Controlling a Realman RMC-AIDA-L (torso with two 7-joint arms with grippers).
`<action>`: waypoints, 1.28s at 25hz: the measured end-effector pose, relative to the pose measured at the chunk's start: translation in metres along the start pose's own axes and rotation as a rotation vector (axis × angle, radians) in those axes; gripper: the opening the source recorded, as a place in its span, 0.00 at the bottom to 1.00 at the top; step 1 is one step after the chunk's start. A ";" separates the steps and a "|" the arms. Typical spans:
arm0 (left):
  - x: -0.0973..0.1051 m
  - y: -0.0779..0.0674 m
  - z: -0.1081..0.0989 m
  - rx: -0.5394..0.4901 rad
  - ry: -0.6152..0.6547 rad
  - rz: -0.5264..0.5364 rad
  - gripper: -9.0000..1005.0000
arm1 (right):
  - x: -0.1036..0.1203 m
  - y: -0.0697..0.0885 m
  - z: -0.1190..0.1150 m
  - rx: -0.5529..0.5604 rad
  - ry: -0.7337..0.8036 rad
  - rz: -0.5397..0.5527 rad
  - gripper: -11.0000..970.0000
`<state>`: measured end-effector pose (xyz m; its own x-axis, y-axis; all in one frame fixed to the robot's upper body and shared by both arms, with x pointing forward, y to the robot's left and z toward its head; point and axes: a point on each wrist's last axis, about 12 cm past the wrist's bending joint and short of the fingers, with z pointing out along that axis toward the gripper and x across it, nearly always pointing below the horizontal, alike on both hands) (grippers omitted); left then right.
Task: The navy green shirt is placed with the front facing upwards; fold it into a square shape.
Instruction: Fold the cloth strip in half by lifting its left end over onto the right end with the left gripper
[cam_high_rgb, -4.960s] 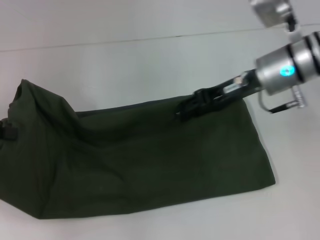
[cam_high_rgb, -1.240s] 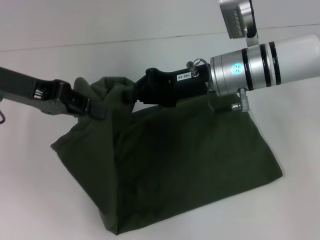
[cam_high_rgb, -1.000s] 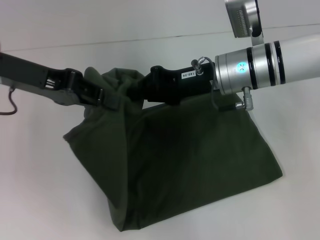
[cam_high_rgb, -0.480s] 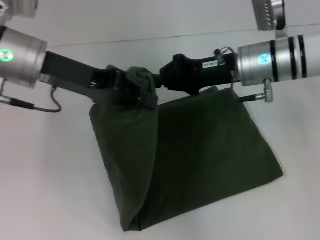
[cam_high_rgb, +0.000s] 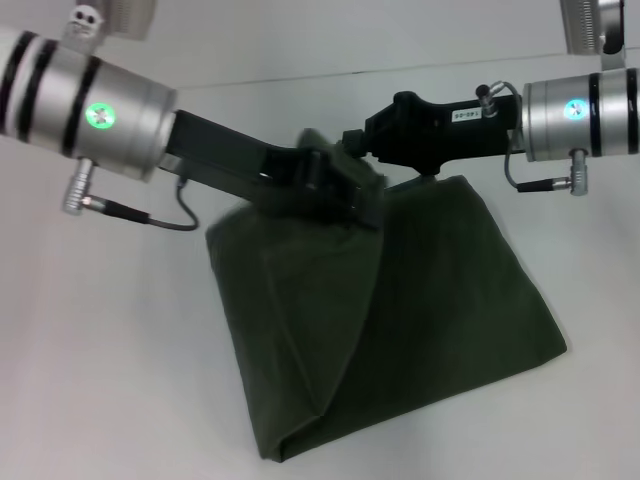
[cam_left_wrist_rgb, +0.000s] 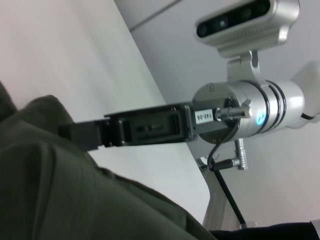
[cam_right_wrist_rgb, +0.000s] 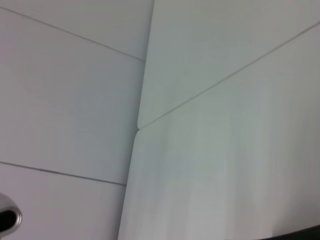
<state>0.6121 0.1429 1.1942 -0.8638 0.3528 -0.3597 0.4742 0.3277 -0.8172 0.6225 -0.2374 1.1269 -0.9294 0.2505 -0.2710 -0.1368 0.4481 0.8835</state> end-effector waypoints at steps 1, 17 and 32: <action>-0.001 -0.001 0.003 0.003 0.003 0.003 0.10 | -0.001 0.000 -0.001 0.001 -0.004 -0.001 0.01; -0.003 -0.002 0.058 -0.013 -0.021 -0.012 0.10 | -0.001 -0.014 -0.023 0.034 -0.046 0.014 0.01; -0.011 -0.012 0.070 0.037 -0.034 0.014 0.11 | -0.005 -0.020 -0.042 0.046 -0.088 0.017 0.01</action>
<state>0.6034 0.0737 1.1766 -0.8629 0.3266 -0.3857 0.4800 0.2906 -0.8277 0.6152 -0.2840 1.1268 -0.8974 0.3324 -0.2902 -0.1032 0.4815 0.8704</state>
